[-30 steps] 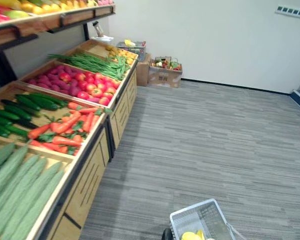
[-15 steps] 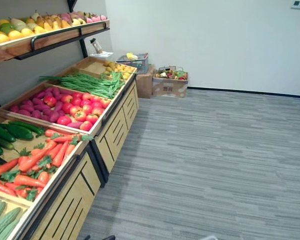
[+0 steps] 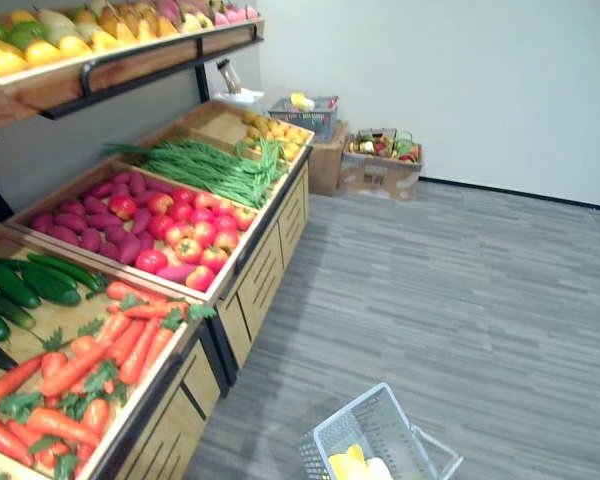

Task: Pick vegetable in the basket

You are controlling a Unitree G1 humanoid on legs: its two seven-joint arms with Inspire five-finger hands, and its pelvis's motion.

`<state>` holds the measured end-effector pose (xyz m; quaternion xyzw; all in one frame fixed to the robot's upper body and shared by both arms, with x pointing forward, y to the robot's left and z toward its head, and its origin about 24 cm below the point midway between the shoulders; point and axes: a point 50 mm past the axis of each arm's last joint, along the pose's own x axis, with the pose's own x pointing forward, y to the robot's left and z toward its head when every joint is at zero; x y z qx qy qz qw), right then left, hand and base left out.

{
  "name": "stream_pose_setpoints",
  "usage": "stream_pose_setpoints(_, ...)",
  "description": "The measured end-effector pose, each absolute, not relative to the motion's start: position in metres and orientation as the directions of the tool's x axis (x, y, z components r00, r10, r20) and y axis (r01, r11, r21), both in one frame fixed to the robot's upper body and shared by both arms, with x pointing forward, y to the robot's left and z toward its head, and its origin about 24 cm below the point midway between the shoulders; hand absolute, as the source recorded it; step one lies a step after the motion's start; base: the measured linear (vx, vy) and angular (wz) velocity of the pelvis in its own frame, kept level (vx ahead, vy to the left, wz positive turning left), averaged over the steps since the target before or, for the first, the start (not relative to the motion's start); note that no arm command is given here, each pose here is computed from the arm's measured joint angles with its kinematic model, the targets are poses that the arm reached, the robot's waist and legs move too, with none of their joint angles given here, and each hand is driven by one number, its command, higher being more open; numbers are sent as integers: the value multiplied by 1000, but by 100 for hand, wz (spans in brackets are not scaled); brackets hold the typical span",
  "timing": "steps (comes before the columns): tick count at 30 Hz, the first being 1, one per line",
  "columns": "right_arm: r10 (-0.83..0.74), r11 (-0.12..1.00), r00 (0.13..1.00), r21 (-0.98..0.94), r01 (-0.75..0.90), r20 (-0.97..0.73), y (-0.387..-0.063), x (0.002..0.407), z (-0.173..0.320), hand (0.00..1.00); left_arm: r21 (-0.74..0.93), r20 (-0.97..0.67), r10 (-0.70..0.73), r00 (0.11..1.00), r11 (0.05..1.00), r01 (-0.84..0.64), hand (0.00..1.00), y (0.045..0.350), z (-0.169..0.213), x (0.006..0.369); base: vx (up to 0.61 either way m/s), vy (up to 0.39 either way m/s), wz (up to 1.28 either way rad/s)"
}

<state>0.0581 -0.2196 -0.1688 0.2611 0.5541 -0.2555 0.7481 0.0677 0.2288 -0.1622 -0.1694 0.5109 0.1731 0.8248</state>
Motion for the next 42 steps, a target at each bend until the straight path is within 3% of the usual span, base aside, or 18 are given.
stream_pose_setpoints(6, -119, 776, 303, 102, 623, -946, -225, 69, -165, 0, -90, -911, 125, 393, 870, -485, 100, 224, -164, 62, 264, 54, 47)
stream_pose_setpoints(11, -99, 764, 230, 74, 641, -968, -221, 44, -170, 0, -125, -897, 109, 427, 866, -484, 100, 218, -163, 77, 282, -202, 152)
stream_pose_setpoints(15, -91, 721, 116, 15, 692, -989, -219, 16, -174, 0, -194, -882, 66, 467, 852, -486, 100, 202, -163, 85, 388, -371, 167)
stream_pose_setpoints(20, -101, 832, 125, -15, 554, -987, -233, 36, -169, 0, -208, -874, 80, 480, 831, -516, 100, 203, -162, 83, 251, -234, 123)
stream_pose_setpoints(25, -61, 774, 114, 25, 632, -992, -224, 32, -171, 0, -175, -864, 40, 501, 910, -375, 100, 200, -159, 96, 46, 8, 194)
stream_pose_setpoints(32, -51, 818, 187, 66, 571, -981, -212, 47, -172, 0, -122, -878, 90, 471, 908, -400, 100, 216, -160, 81, 9, 118, 64)
stream_pose_setpoints(38, -94, 804, 181, 33, 594, -979, -221, 39, -170, 0, -116, -873, 160, 461, 849, -515, 100, 220, -160, 76, -77, 36, 61)
stream_pose_setpoints(42, -77, 812, 201, 56, 580, -977, -212, 47, -171, 0, -111, -850, 341, 402, 629, -770, 100, 247, -155, 57, -34, -20, 34)
